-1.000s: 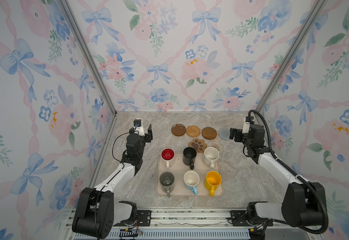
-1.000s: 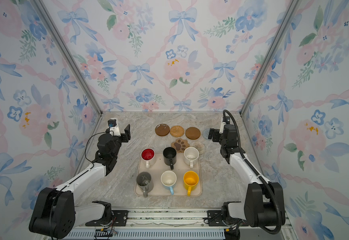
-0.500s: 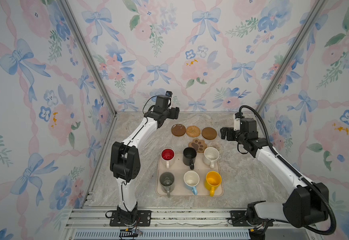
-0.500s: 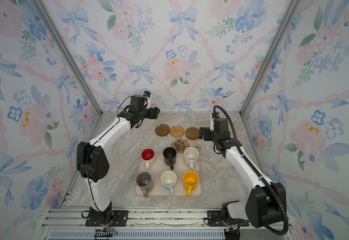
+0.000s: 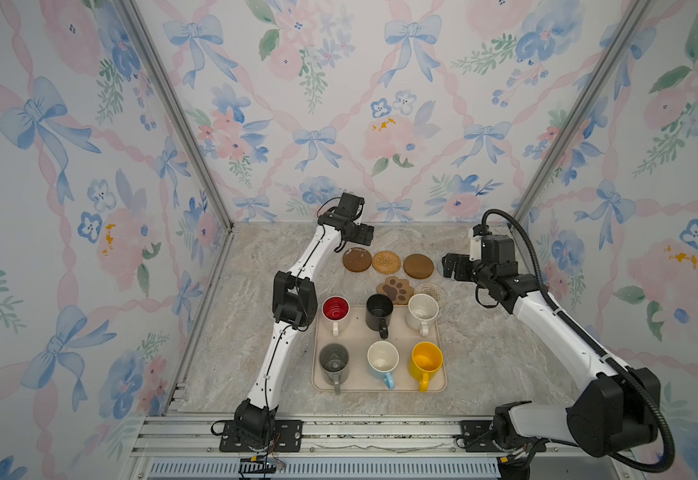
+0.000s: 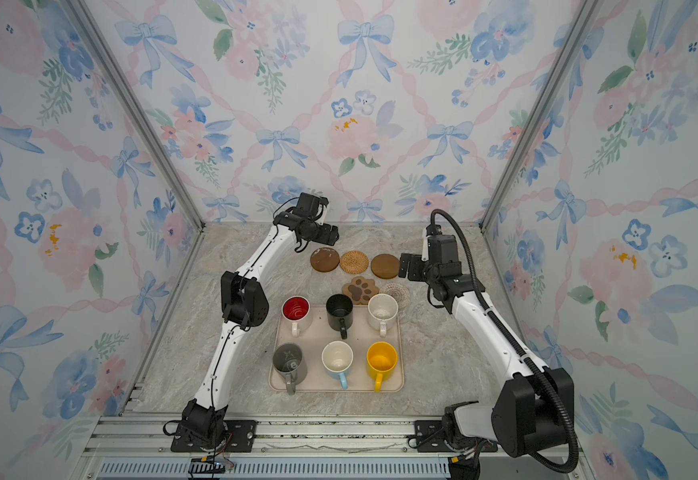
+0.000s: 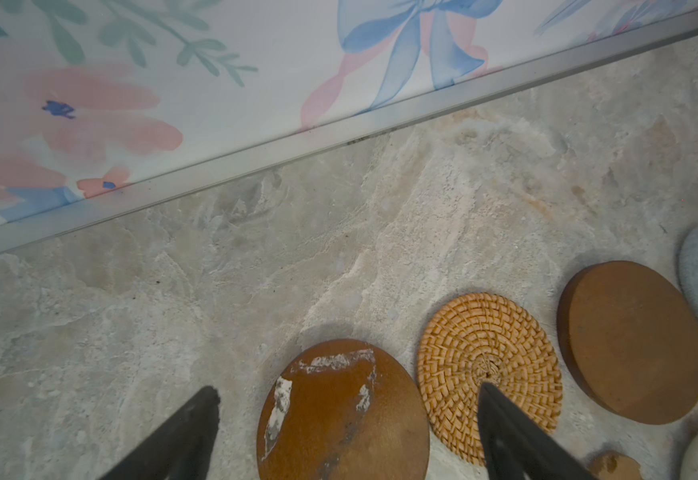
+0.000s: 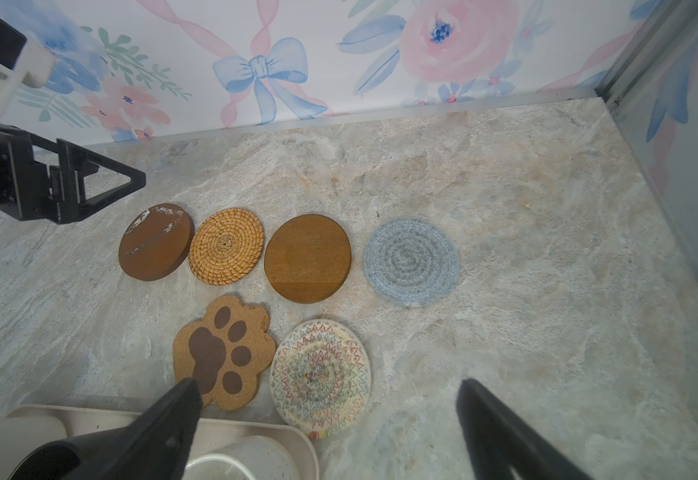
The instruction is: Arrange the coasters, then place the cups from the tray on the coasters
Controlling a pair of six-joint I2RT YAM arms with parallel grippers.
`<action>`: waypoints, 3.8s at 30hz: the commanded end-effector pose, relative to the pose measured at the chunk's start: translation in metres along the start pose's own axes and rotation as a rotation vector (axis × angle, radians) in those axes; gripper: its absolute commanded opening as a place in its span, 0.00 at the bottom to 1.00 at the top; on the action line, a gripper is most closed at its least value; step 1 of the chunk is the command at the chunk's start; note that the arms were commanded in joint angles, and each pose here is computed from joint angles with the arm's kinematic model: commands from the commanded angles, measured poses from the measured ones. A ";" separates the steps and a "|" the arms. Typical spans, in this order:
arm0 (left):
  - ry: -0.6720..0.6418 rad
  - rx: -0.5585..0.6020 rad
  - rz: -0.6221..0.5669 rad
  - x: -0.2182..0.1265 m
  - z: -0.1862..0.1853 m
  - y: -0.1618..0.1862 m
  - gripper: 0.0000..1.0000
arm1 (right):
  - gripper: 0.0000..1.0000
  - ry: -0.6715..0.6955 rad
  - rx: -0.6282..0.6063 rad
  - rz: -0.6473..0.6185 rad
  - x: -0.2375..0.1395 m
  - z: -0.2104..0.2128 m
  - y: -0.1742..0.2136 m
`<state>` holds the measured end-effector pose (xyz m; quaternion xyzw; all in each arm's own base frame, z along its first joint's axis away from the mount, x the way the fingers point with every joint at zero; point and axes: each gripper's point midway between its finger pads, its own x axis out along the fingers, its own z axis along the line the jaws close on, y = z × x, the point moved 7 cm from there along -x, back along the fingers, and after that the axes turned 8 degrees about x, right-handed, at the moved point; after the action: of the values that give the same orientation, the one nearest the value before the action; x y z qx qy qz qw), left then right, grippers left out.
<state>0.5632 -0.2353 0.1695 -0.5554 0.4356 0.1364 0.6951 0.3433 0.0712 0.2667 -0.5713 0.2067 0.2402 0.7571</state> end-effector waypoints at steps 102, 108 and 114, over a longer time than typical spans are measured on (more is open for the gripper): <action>-0.182 -0.076 0.279 -0.007 0.051 0.127 0.86 | 0.97 -0.051 0.027 0.136 0.014 0.007 0.017; -0.180 -0.115 0.255 -0.017 0.062 0.140 0.86 | 0.97 -0.055 0.023 0.141 0.014 0.009 0.018; -0.188 -0.125 0.245 -0.024 0.065 0.150 0.85 | 0.97 -0.064 0.022 0.144 0.016 0.012 0.018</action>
<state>0.4894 -0.1231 0.0983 -0.5215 0.4086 0.2848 0.6928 0.3457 0.0828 0.2378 -0.5439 0.2323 0.3018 0.7478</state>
